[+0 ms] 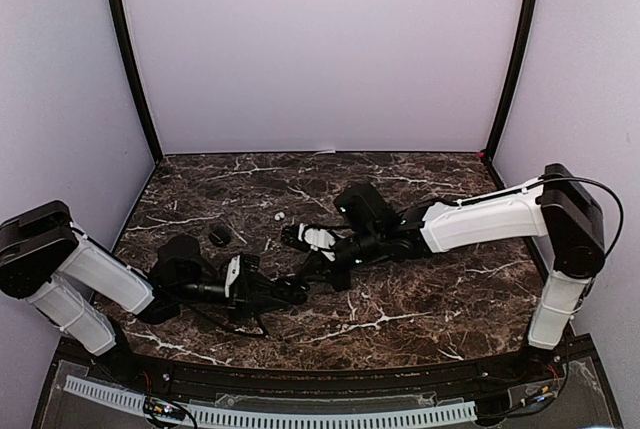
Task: Insert the wireless bluetooth earbuds into the charging case
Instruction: Adjust the right earbud in the right side groove of the charging case, then close the charging case with the earbuds.
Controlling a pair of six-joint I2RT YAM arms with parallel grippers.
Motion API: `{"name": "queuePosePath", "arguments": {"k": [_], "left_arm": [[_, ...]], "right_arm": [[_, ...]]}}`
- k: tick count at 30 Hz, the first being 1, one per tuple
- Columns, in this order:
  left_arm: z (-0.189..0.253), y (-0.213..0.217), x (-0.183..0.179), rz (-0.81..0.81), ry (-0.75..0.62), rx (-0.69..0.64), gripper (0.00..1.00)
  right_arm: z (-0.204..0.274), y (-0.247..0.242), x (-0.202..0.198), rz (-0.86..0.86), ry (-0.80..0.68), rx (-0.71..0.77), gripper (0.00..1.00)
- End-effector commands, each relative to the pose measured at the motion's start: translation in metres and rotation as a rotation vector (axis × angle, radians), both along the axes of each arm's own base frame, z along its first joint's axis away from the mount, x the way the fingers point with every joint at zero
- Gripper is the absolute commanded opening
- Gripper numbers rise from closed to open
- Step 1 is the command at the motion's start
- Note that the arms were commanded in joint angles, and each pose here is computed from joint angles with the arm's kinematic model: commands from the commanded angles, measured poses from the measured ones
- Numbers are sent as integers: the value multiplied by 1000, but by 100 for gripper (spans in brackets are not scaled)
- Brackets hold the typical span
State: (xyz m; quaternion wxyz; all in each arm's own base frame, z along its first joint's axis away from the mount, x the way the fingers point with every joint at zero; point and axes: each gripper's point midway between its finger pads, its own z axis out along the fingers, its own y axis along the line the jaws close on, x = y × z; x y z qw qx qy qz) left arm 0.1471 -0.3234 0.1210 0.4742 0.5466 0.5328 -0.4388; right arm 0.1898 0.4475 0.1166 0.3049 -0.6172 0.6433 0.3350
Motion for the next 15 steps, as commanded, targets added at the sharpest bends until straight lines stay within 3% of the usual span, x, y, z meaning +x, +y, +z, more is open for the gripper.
{"name": "queuePosePath", "arguments": {"k": [1, 10, 15], "left_arm": [[12, -5, 4, 8, -18, -33, 10], [0, -9, 17, 56, 32, 20, 10], [1, -9, 18, 65, 34, 19, 10]], "right_arm": [[27, 17, -35, 177, 39, 82, 0], [57, -24, -64, 209, -39, 203, 0], [44, -51, -29, -31, -97, 151, 0]]}}
